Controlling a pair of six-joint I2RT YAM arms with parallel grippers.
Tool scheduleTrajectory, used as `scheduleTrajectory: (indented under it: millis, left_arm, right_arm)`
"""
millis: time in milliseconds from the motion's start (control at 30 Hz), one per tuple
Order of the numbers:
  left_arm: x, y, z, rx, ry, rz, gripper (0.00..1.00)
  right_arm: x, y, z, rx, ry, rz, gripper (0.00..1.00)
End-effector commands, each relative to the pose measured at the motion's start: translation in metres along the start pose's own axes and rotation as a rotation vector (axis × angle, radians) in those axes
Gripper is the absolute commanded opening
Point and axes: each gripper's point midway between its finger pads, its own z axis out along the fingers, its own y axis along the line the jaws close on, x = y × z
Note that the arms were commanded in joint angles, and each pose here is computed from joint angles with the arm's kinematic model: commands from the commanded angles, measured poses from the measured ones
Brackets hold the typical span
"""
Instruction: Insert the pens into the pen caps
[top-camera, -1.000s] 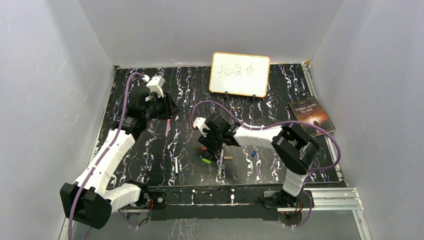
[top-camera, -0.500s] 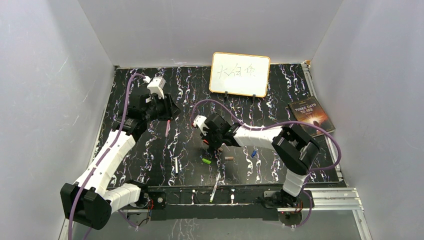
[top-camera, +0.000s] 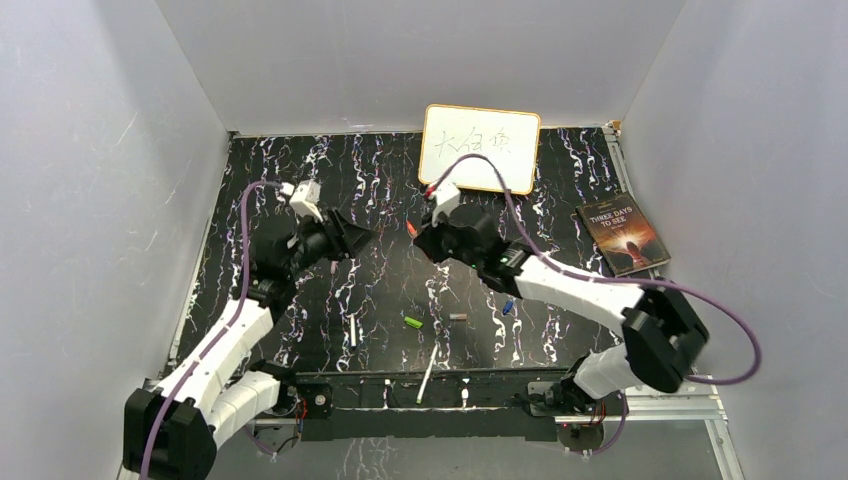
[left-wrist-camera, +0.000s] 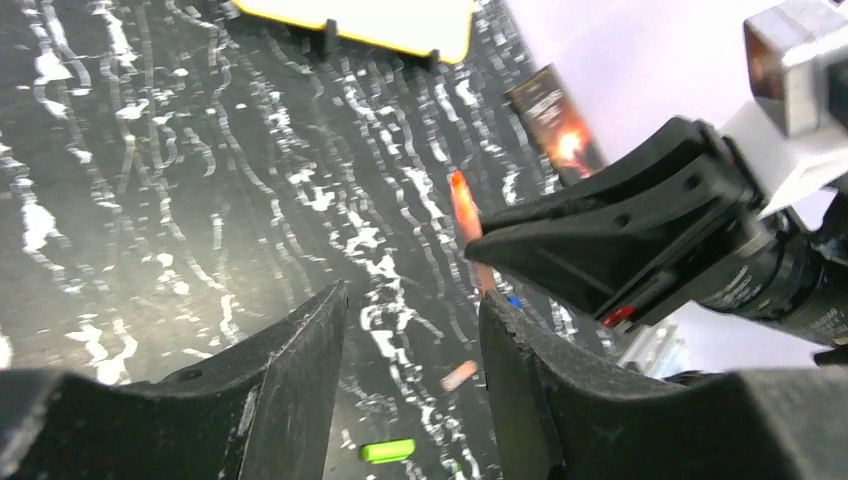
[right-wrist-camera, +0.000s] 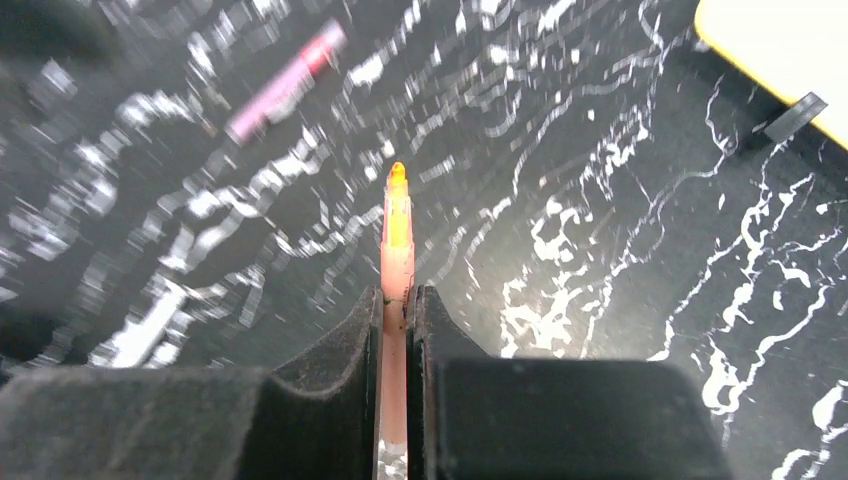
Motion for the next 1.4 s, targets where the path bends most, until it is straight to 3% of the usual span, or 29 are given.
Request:
scheduleTrajectory:
  millis: [0,133,367,633,900,1033,1167,1300,1367]
  left_arm:
    - [-0.043,-0.056,-0.019,0.289,-0.274,-0.058,0.49]
    - [-0.048,-0.081,-0.031,0.434,-0.319,-0.069,0.50]
    - [-0.046,-0.130,-0.047,0.701,-0.331,-0.074,0.62]
    - [-0.036,-0.147,-0.042,0.727,-0.288,-0.023,0.65]
    - [-0.036,-0.154,-0.036,0.755,-0.259,-0.008,0.56]
    - [-0.041,-0.157,-0.033,0.757,-0.262,0.003,0.42]
    - [-0.044,-0.158,-0.031,0.761,-0.258,0.001,0.00]
    - [-0.042,-0.151,-0.024,0.699,-0.235,0.009,0.00]
    - [-0.042,-0.137,-0.015,0.584,-0.222,0.034,0.00]
  right_arm:
    - [-0.090,0.020,-0.039,-0.156,-0.365,0.291,0.00]
    - [-0.125,0.032,-0.070,-0.297,-0.496,0.391,0.00]
    - [-0.162,0.056,-0.101,-0.501,-0.625,0.467,0.00]
    - [-0.178,0.070,-0.117,-0.608,-0.660,0.492,0.00]
    - [-0.178,0.080,-0.122,-0.689,-0.653,0.497,0.00]
    - [-0.172,0.083,-0.122,-0.702,-0.633,0.498,0.00]
    - [-0.168,0.080,-0.125,-0.686,-0.633,0.499,0.00]
    - [-0.165,0.068,-0.125,-0.586,-0.624,0.482,0.00]
    - [-0.162,0.049,-0.128,-0.456,-0.626,0.469,0.14]
